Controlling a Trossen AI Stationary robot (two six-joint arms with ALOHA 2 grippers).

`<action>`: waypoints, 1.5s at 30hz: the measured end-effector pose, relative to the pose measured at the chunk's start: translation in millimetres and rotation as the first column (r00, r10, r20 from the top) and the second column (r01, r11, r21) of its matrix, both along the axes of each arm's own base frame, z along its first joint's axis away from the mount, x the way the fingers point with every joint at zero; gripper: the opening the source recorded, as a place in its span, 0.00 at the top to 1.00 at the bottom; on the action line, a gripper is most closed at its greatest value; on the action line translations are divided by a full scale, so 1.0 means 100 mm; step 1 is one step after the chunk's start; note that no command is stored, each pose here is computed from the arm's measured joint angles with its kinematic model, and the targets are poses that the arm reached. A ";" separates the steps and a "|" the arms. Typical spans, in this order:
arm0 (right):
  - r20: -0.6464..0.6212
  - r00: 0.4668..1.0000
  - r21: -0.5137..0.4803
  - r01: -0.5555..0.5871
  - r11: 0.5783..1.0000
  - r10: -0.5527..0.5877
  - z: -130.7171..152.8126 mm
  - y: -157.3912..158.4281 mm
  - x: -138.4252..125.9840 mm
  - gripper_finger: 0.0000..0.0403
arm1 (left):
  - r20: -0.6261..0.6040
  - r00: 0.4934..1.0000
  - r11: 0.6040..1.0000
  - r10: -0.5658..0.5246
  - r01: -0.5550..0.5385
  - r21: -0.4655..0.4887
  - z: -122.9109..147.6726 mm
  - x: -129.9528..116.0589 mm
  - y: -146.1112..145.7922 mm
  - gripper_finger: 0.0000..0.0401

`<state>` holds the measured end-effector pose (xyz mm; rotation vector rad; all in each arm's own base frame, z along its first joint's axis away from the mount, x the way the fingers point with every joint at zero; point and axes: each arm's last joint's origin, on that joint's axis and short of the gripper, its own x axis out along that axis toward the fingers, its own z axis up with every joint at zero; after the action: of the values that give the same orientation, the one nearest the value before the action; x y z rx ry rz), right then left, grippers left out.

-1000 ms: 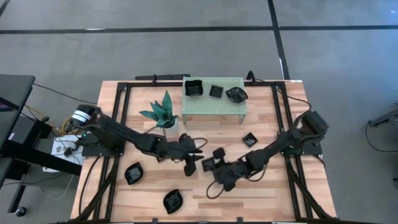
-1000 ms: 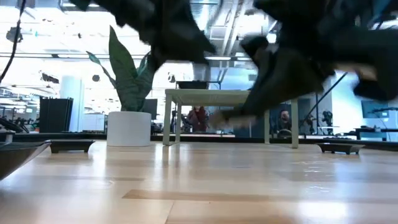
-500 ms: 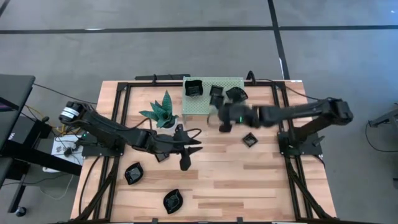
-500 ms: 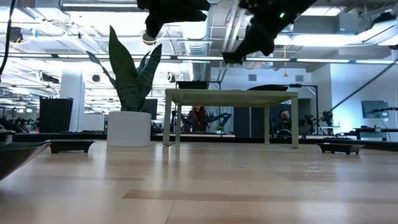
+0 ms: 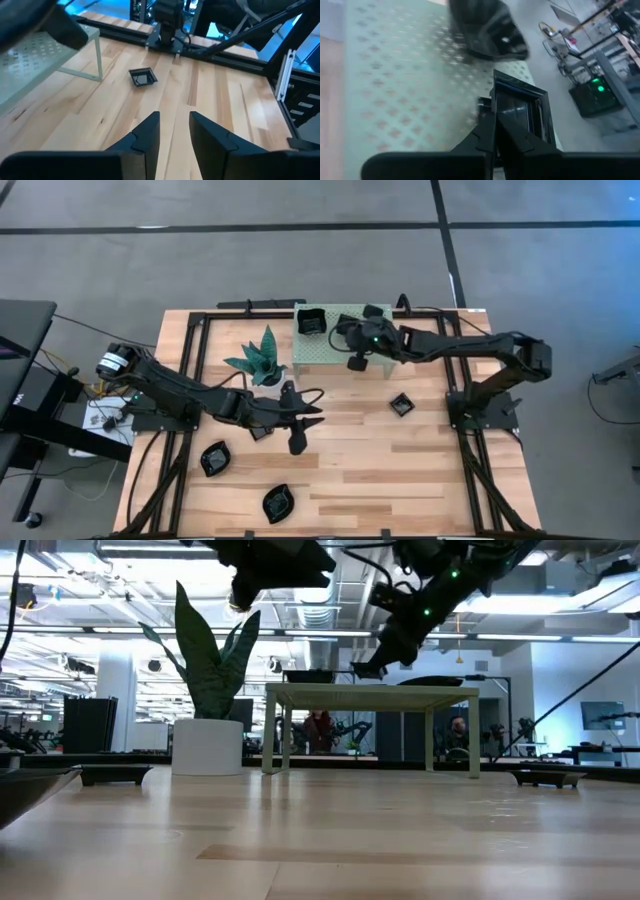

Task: Pick & Place Mini shaped plates
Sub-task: Stack the square plate on top of the other square plate on the shelf

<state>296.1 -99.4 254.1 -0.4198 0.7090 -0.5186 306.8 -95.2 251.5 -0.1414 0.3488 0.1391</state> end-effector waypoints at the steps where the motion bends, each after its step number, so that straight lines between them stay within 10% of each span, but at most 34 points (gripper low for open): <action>1: -0.001 1.000 -0.002 0.004 1.000 -0.004 0.00 -0.02 -0.01 0.98 | -0.004 1.000 1.000 0.000 0.000 0.001 -0.01 0.00 0.00 0.74; 18: -0.030 1.000 -0.008 0.000 1.000 0.000 0.00 0.02 -0.02 0.80 | 0.007 1.000 1.000 0.001 -0.001 -0.006 -0.02 -0.01 0.00 0.74; 32: 0.043 0.954 -0.031 -0.294 0.955 0.295 1.11 1.18 -0.74 0.77 | -0.029 0.997 0.995 -0.070 0.072 0.065 -0.12 -0.02 -0.23 0.74; 39: 0.125 0.946 0.207 -0.318 0.925 0.298 0.51 1.35 -1.18 0.77 | -0.235 0.970 0.992 -0.067 0.090 0.085 -0.51 0.07 -0.37 0.71; 45: 0.336 0.864 0.112 -0.433 0.895 0.376 -0.09 1.46 -1.08 0.77 | -0.547 0.832 0.995 0.090 -0.092 0.024 -0.78 -0.19 -0.28 0.64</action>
<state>187.9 46.9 245.0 -0.2938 0.3454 -0.1079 287.8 -122.8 173.1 -0.1198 0.9204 0.2757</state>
